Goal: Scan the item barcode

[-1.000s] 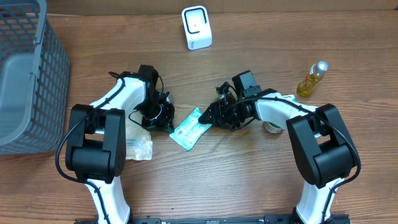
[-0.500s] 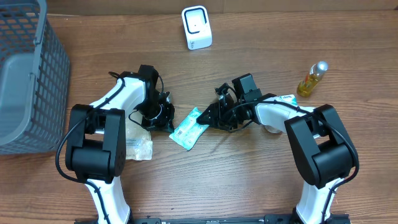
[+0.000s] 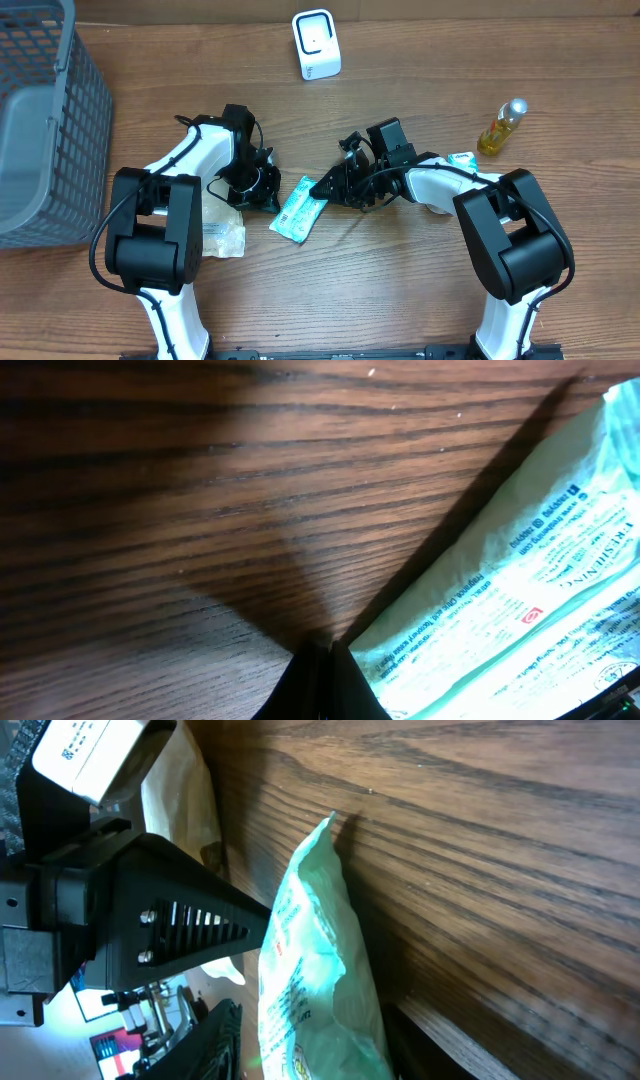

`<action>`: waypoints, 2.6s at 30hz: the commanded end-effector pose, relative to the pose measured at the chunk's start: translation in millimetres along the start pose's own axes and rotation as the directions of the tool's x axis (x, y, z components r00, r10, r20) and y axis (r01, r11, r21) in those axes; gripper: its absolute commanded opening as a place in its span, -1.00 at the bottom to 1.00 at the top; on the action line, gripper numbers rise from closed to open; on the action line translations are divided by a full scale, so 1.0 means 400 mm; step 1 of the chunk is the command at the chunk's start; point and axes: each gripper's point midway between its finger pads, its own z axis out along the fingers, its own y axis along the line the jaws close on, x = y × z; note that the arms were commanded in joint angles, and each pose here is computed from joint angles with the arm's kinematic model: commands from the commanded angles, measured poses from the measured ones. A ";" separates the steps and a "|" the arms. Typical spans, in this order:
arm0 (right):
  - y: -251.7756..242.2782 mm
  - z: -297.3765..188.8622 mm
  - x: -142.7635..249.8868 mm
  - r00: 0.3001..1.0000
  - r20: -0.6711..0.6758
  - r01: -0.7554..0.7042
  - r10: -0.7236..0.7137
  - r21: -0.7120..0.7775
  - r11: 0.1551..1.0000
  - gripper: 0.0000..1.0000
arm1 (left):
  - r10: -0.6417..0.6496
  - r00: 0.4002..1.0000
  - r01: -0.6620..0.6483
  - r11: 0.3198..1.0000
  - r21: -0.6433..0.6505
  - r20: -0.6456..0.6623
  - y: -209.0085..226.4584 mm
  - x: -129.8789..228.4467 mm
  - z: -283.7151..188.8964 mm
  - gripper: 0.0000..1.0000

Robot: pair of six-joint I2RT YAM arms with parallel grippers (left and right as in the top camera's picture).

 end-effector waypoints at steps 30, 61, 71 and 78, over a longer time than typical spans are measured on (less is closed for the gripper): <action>0.021 0.019 0.014 0.999 -0.013 0.031 -0.032 -0.014 0.999 -0.34 | 0.045 0.999 -0.044 0.999 0.023 -0.028 -0.019 -0.004 0.065 -0.92; 0.019 0.036 0.012 0.998 0.005 0.059 -0.059 0.024 0.998 -0.53 | 0.048 0.999 -0.047 0.999 0.022 -0.021 -0.019 -0.009 0.065 -0.92; 0.013 0.037 0.011 0.998 0.009 0.056 -0.057 0.037 0.998 -0.54 | 0.048 0.999 -0.047 0.999 0.022 -0.021 -0.019 -0.008 0.065 -0.91; 0.013 0.037 0.011 0.998 0.009 0.058 -0.058 0.037 0.998 -0.90 | 0.046 0.999 -0.046 0.998 0.037 0.013 -0.029 -0.039 0.029 -0.92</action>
